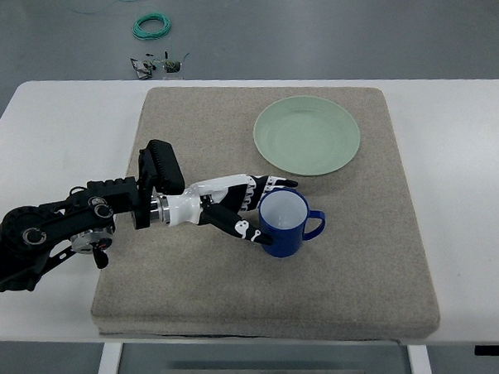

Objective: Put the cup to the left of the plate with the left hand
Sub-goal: 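Wrap the left hand fingers around the blue mug body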

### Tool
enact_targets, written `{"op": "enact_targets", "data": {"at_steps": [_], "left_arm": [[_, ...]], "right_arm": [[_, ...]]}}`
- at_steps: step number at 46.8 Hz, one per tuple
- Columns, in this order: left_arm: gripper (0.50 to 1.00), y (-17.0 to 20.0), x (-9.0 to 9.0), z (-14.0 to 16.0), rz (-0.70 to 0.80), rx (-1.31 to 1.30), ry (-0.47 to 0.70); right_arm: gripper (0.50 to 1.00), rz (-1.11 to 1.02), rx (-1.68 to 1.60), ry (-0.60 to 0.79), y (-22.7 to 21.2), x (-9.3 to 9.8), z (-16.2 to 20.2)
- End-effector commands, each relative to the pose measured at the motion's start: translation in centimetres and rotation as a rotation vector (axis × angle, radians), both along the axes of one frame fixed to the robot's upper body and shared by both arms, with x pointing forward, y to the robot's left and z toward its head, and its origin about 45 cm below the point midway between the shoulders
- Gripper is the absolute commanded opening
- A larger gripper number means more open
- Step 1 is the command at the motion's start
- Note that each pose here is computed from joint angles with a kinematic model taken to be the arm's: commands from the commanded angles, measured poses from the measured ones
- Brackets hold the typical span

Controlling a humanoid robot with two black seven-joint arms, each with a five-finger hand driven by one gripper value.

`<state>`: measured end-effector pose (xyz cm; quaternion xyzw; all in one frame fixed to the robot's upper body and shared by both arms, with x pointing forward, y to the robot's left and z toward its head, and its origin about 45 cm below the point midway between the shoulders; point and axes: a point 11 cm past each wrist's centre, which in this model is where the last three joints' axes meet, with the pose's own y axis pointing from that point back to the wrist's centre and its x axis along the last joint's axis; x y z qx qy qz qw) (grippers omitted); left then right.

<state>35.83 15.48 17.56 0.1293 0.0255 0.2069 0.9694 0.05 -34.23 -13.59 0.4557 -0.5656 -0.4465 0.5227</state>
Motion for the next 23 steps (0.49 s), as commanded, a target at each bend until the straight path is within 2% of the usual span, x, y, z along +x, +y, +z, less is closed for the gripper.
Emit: {"op": "enact_targets", "data": {"at_steps": [1, 23], "left_arm": [[0.994, -0.4, -0.1, -0.1, -0.007, -0.003, 0.001], [0.994, -2.1, 0.2, -0.9, -0.009, -0.008, 0.011]], "right_arm": [[0.934, 0.000, 0.001, 0.000, 0.0, 0.0, 0.0], [0.934, 0.000, 0.001, 0.000, 0.0, 0.0, 0.0]]}}
